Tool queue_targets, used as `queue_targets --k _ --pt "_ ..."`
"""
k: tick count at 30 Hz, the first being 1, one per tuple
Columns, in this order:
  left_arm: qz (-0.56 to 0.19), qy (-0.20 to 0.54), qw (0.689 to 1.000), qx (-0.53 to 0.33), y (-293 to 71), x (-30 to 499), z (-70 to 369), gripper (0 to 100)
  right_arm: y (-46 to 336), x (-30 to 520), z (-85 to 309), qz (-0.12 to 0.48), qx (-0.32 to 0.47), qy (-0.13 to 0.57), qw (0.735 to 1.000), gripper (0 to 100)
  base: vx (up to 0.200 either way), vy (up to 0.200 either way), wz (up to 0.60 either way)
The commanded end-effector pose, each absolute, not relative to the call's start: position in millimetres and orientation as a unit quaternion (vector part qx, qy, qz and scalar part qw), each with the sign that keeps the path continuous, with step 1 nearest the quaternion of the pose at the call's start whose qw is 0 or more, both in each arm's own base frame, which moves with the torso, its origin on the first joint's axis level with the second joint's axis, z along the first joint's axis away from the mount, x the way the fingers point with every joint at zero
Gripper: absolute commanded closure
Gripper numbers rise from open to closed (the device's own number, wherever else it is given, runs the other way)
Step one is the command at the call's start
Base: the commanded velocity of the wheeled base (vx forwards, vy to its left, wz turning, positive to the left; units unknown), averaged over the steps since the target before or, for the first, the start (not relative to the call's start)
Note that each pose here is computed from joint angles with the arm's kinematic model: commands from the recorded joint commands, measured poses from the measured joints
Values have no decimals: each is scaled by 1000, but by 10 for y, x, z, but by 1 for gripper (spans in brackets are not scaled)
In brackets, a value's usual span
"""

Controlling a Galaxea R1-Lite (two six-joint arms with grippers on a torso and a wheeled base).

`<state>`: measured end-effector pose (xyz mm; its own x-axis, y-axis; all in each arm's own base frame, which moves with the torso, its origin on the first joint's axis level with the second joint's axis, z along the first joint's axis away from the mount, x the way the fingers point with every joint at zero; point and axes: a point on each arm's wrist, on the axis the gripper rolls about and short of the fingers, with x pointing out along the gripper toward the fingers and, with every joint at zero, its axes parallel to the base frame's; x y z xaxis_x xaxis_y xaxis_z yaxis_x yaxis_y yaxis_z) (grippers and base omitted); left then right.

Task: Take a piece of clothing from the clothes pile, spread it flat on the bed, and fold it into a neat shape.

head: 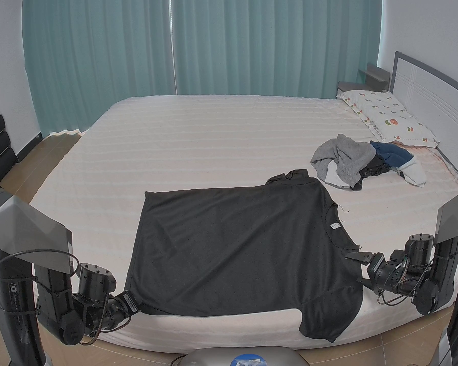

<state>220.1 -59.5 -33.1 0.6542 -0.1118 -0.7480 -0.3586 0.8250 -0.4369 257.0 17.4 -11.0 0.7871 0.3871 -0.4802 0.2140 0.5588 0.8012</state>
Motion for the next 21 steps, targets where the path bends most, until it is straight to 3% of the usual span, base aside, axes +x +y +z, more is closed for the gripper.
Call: queue_targets --k 1,10,21 --pt "82 410 872 -256 -582 2172 -350 100 173 2532 -63 58 451 316 833 0 0 0 0" --pt "109 413 882 -198 -544 2041 -346 100 252 2340 -43 83 392 340 850 0 0 0 0" --pt "84 397 893 -196 -625 1981 -343 100 208 2240 -129 85 329 363 868 0 0 0 0"
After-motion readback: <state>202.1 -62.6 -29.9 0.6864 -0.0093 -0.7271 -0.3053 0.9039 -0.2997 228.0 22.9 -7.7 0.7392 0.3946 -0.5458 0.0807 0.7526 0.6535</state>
